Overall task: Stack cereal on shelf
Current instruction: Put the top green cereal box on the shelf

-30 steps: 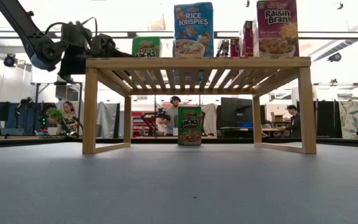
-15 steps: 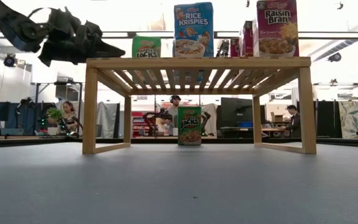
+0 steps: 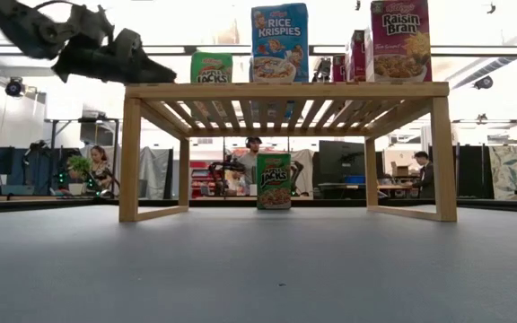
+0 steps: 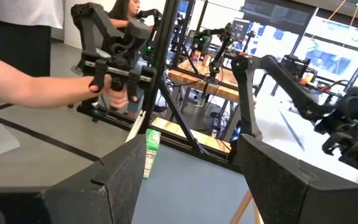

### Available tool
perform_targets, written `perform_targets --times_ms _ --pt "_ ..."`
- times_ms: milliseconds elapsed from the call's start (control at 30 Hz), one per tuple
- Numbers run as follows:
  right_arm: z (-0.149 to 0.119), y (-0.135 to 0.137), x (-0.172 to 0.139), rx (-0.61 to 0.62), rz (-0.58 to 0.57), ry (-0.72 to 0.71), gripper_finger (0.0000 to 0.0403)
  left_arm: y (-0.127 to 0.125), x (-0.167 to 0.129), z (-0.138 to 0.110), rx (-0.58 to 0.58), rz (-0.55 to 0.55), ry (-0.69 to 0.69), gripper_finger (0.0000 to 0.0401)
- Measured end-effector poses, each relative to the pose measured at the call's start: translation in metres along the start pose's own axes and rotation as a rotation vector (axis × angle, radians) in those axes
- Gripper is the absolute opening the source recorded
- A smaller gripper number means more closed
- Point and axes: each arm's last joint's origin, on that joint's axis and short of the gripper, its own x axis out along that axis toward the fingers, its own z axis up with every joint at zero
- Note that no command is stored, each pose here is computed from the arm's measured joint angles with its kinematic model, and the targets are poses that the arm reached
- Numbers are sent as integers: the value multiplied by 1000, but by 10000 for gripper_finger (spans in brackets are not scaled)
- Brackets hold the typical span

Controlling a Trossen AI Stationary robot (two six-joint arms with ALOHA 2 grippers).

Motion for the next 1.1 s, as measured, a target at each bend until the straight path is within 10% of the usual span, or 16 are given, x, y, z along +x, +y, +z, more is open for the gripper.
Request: perform_targets --times_ms 333,1100 --pt "-1 -2 1 -7 -17 4 242 53 23 56 73 43 119 232" --pt "-4 -12 2 -2 -191 53 242 145 100 29 -19 -221 281 255"
